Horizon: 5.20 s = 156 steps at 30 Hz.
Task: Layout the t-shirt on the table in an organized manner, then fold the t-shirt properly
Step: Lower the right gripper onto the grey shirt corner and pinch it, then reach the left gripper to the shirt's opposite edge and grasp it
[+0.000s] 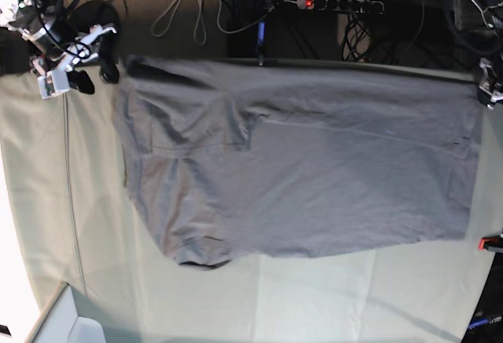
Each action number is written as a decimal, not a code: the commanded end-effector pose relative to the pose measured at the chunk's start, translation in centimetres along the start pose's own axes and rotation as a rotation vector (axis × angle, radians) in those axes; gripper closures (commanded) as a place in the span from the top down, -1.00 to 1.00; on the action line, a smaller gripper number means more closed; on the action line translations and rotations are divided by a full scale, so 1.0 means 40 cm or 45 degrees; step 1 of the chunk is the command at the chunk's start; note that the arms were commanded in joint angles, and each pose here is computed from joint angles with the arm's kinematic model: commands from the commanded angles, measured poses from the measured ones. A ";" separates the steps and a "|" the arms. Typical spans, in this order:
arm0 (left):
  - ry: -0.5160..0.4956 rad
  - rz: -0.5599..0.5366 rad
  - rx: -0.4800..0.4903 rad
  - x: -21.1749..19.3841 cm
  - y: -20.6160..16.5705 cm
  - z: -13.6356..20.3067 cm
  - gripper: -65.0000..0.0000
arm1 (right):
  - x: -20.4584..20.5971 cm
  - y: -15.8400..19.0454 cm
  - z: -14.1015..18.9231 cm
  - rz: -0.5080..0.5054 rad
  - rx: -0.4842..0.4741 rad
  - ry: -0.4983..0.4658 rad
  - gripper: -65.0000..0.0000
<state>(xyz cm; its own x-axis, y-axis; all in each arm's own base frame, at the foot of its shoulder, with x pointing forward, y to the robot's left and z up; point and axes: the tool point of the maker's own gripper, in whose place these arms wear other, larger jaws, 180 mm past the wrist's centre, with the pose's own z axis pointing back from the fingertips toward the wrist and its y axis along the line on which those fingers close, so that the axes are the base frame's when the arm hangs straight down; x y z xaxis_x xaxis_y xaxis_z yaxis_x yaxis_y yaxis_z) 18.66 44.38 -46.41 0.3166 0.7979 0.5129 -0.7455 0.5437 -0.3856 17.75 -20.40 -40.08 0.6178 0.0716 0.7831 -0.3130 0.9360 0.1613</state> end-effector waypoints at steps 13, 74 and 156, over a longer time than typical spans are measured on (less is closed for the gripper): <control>-0.156 0.069 -0.083 0.128 -0.020 0.050 -0.12 | 0.184 0.014 -0.262 0.056 0.148 -0.016 0.06; -0.229 -0.002 -0.112 0.178 -0.052 0.080 0.30 | 0.077 0.044 -0.381 -0.118 0.210 0.153 -0.59; -0.018 -0.452 0.026 0.042 -0.303 -0.149 -0.24 | 0.169 -0.037 -0.332 -0.139 0.094 -0.006 -0.16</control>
<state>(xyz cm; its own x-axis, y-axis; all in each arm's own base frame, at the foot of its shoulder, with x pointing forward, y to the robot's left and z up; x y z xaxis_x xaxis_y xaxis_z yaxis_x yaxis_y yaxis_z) 31.10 40.15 -46.36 0.5572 0.5624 0.6110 -0.6063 0.7783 -0.1635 30.86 -16.32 -44.41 0.6861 -0.0206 0.7272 -0.2883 0.9100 0.2978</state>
